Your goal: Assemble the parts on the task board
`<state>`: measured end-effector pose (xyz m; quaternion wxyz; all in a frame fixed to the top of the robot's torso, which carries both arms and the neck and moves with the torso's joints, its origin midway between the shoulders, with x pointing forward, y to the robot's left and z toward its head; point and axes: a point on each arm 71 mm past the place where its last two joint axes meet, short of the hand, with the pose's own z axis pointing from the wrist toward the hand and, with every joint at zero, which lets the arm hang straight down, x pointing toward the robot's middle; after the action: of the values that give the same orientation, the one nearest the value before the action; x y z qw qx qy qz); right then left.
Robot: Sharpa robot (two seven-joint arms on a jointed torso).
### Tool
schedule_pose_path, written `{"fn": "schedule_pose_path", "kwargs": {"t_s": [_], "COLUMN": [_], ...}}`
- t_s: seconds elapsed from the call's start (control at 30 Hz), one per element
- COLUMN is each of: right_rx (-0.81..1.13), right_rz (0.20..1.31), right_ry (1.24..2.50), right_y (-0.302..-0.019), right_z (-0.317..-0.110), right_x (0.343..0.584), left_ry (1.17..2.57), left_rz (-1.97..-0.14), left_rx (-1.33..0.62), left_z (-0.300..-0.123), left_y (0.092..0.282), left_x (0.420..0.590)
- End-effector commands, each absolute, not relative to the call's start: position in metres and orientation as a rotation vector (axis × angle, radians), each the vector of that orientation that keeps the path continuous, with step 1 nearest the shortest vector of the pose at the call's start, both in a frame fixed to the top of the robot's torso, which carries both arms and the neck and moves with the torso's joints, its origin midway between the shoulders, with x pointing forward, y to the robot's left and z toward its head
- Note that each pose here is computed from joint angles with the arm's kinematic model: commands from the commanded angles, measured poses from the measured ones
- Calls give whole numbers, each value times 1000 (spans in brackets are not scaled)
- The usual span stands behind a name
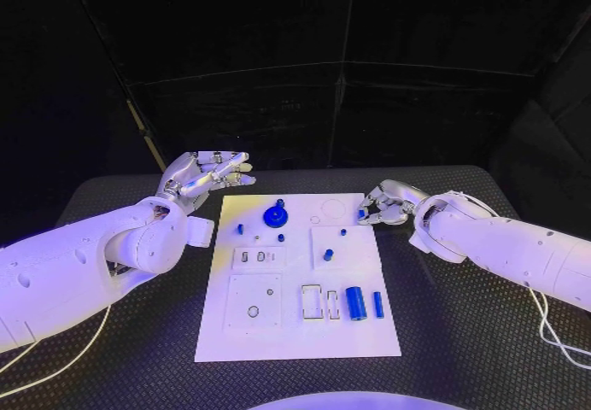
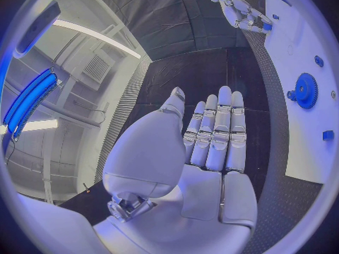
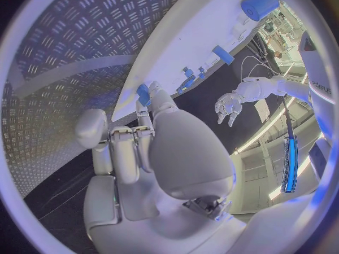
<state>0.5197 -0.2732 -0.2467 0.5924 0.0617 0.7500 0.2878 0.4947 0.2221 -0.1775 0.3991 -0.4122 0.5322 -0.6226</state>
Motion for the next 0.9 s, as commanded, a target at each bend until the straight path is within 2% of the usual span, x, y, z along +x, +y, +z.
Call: {"fn": "schedule_pose_path", "kwargs": {"t_s": [0.03, 0.37, 0.5, 0.7, 0.9], "right_rx": [131, 208, 210, 178, 119], "right_rz": [675, 702, 716, 746, 798], "right_ry": [1703, 1606, 1590, 1592, 1599], "right_y": [-271, -272, -264, -231, -183], "right_z": [-243, -235, -229, -218, -209], "right_x": [520, 520, 514, 499, 484], "left_ry": [1346, 1346, 1345, 1344, 1345], "left_rz": [-1588, -1585, -1582, -1579, -1578], "left_rx": [-1036, -1037, -1038, -1039, -1041], "left_z": [-176, -176, -177, -177, -178], "left_y": [221, 222, 224, 225, 224], "left_x": [495, 495, 495, 495, 497]}}
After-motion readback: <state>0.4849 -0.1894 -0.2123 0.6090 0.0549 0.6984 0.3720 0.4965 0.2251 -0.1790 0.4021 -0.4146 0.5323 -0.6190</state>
